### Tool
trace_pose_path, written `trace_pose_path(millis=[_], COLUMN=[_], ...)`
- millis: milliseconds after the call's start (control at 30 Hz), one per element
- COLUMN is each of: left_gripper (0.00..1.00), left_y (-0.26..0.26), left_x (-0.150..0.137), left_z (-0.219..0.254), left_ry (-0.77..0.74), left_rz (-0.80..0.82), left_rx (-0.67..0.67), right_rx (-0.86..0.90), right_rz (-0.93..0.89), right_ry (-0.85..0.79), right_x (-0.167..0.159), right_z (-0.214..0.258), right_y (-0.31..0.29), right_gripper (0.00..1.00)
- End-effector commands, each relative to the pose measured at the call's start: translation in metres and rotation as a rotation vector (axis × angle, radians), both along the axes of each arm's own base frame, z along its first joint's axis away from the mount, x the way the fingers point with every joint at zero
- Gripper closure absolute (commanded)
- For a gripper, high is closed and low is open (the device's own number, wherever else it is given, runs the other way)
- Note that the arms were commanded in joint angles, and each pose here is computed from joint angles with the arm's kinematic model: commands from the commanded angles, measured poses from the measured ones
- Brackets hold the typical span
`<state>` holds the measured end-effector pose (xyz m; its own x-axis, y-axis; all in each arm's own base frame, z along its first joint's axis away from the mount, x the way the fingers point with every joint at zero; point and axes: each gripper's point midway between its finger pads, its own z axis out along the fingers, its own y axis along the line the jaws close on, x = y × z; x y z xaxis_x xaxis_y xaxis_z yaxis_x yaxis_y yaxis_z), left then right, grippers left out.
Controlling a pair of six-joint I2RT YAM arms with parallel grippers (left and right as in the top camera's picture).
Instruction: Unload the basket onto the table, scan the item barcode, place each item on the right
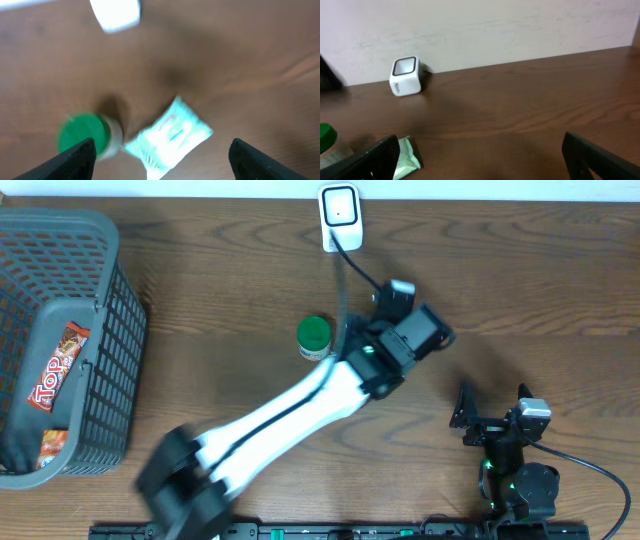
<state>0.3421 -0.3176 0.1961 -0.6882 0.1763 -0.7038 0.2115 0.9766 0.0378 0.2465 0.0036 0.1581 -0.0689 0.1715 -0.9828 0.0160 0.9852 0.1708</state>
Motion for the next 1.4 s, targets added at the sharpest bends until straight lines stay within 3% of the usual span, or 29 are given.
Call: trace_pose_path(millis=[0,200,467,600,800,1067,1367], left_gripper=[0.13,0.13,0.13,0.07,0.01,0.02,0.02], left_y=[0.024,0.117,0.275,0.330,0.382,0.448,0.493], left_x=[-0.010,-0.029,-0.052,-0.064,-0.070,-0.090,-0.101], left_z=[0.118,0.196,0.211,0.218,0.214,0.182,0.140], left_ry=[-0.188,-0.301,-0.316,-0.355,-0.356,-0.296,-0.122], left_rz=[-0.028,0.082,0.464,0.641,0.834,1.224,1.387], left_rx=[-0.155,-0.246,-0.207,-0.203,-0.224,-0.307,-0.177], right_rx=[0.012,0.012,0.012,0.012,0.012,0.012,0.012], right_rz=[-0.001,-0.001,-0.001,-0.001,-0.001,-0.001,-0.001], right_ry=[0.000,0.000,0.000,0.000,0.000,0.000,0.000], right_x=[0.000,0.000,0.000,0.000,0.000,0.000,0.000], right_z=[-0.001,-0.001,-0.001,-0.001,-0.001,-0.001,-0.001], right_y=[0.001,0.001,0.001,0.001,0.001,0.001,0.001], right_gripper=[0.01,0.01,0.01,0.01,0.01,0.01,0.01])
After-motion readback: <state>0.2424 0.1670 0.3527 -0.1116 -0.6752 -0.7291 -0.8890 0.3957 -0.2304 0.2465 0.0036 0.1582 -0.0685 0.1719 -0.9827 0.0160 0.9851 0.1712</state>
